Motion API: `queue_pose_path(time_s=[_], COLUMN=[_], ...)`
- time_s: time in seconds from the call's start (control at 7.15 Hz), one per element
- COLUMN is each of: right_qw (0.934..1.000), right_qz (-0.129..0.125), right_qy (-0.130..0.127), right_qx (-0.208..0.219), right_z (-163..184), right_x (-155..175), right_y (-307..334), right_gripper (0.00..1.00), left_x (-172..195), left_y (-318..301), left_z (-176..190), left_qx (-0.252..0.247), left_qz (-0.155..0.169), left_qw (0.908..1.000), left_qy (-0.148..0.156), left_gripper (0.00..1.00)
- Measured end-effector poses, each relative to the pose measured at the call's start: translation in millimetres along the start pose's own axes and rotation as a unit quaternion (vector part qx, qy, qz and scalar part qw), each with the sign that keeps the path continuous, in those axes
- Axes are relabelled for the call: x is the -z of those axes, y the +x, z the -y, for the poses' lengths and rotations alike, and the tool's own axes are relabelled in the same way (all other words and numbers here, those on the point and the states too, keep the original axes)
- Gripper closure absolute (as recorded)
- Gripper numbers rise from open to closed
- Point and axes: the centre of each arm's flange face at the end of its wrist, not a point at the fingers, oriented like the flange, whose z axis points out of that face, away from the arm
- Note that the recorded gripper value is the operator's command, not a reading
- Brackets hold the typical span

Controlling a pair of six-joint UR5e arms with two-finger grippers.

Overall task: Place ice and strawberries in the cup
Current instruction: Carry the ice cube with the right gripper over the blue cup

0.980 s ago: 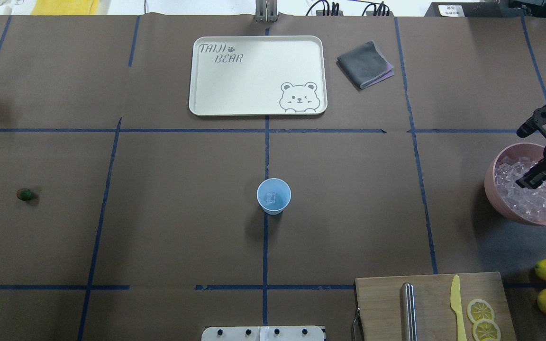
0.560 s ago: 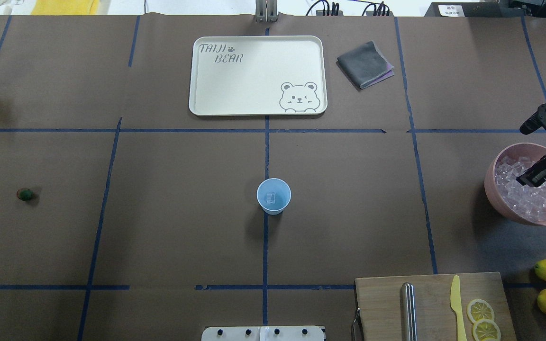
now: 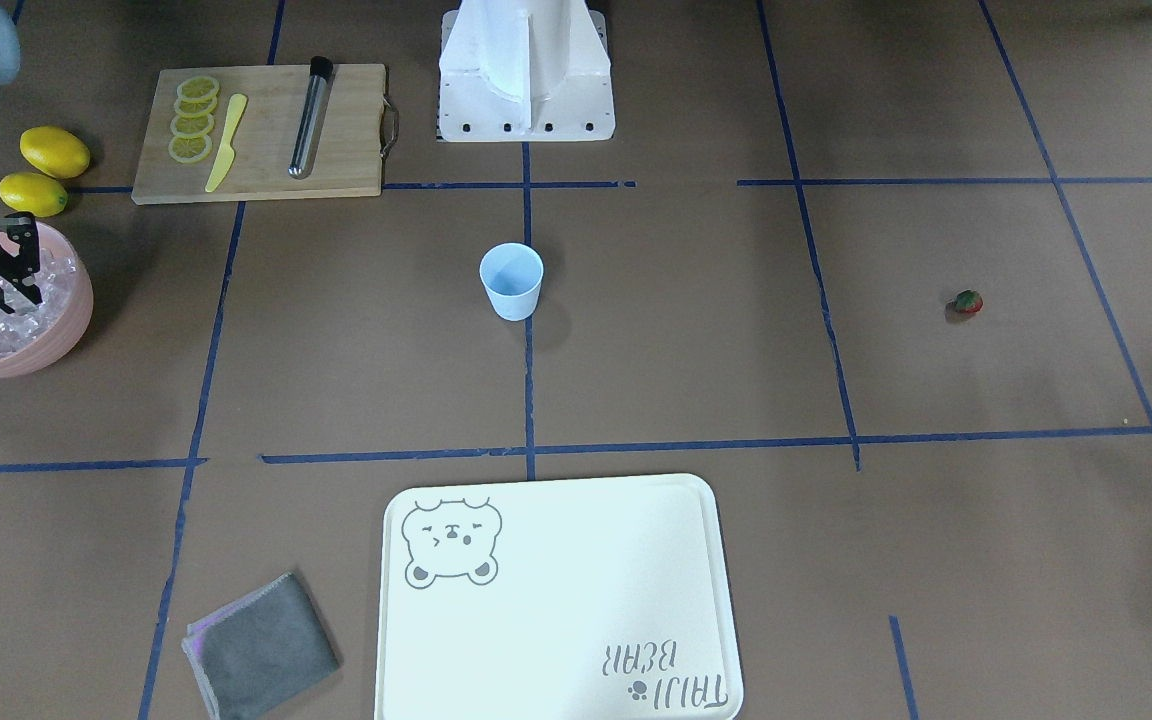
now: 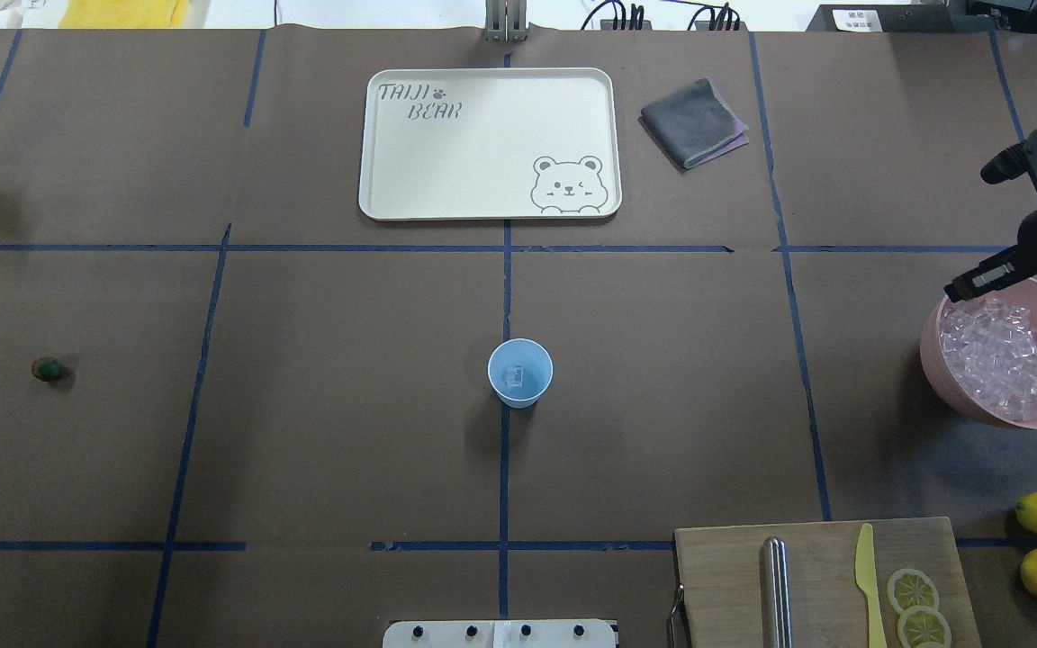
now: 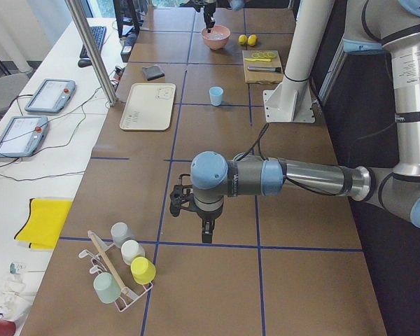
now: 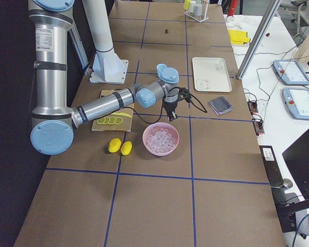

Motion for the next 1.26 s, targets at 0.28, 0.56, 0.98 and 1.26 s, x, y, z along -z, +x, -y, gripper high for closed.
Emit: queue_pose_path(time_s=[0.28, 0.56, 0.98, 1.26], right_qw=[0.9975, 0.992, 0.9895, 0.988], right_qz=[0.038, 0.066, 0.035, 0.021], right_qy=[0.017, 0.012, 0.009, 0.02], right_qx=[-0.056, -0.108, -0.14, -0.152], right_z=[30, 57, 69, 68], right_x=[10, 5, 7, 8], right_y=[-71, -183, -353, -428], right_gripper=[0.88, 0.88, 0.86, 0.86], left_x=[0, 1, 1, 1], left_y=[0, 0, 1, 1], left_z=[0, 1, 1, 1], left_qx=[0.0, -0.001, -0.001, -0.001], left_qz=[0.0, 0.0, 0.0, 0.0], left_qw=[1.0, 1.0, 1.0, 1.0], left_qy=[0.0, 0.001, 0.001, 0.0], left_gripper=[0.0, 0.0, 0.0, 0.0])
